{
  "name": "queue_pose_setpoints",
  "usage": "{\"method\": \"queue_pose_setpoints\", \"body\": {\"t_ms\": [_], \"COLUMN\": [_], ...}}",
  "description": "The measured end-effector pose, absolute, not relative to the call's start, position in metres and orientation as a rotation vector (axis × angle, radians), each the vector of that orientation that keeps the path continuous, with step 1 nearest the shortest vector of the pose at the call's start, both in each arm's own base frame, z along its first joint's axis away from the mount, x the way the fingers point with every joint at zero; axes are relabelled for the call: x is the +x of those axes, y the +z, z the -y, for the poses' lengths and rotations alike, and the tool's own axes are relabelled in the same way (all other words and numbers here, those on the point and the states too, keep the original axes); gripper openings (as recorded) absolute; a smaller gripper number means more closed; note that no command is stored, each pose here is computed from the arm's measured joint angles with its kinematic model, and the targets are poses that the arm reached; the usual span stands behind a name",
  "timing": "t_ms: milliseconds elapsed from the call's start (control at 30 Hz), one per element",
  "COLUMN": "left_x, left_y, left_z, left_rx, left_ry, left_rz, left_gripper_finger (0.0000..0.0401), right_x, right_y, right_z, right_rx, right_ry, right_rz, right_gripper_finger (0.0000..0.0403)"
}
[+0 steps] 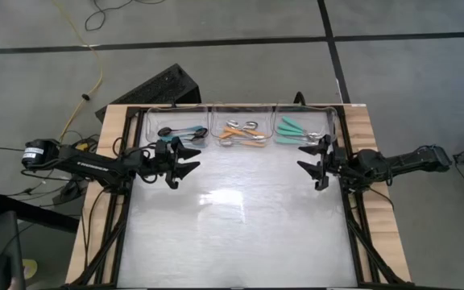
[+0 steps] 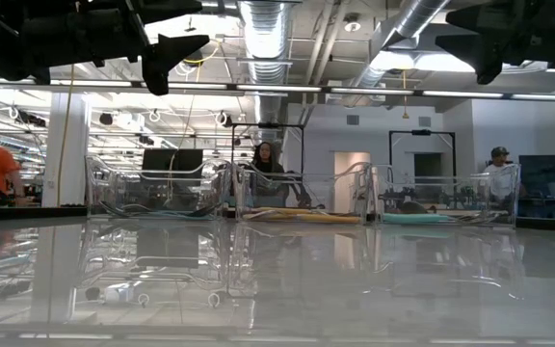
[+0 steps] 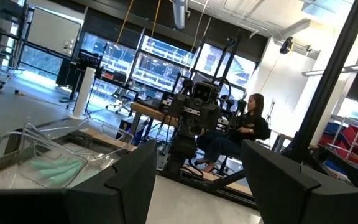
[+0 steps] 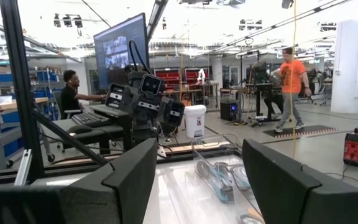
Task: Sort silverware by color (type)
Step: Return to Home Position
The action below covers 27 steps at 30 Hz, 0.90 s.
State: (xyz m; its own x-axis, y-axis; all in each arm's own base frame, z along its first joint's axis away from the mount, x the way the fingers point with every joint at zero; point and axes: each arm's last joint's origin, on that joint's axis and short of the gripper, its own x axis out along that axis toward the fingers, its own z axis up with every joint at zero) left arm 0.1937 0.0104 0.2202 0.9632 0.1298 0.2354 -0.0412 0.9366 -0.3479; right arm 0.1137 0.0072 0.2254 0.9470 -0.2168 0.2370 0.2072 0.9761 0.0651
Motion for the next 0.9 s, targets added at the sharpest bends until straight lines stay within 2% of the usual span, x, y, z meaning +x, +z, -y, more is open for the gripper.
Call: {"method": "queue_pose_setpoints", "body": {"t_ms": [900], "left_x": [0.1937], "left_y": [0.2202], "left_z": [-0.0104], "left_rx": [-0.345], "left_ry": [0.089], "left_rz": [0.259], "left_gripper_finger": [0.0218], "right_x": [0.1141], "right_y": [0.2239], "right_z": [-0.0072], "right_rx": [0.036], "right_ry": [-0.216], "right_rz": [0.230], "right_gripper_finger": [0.0265]}}
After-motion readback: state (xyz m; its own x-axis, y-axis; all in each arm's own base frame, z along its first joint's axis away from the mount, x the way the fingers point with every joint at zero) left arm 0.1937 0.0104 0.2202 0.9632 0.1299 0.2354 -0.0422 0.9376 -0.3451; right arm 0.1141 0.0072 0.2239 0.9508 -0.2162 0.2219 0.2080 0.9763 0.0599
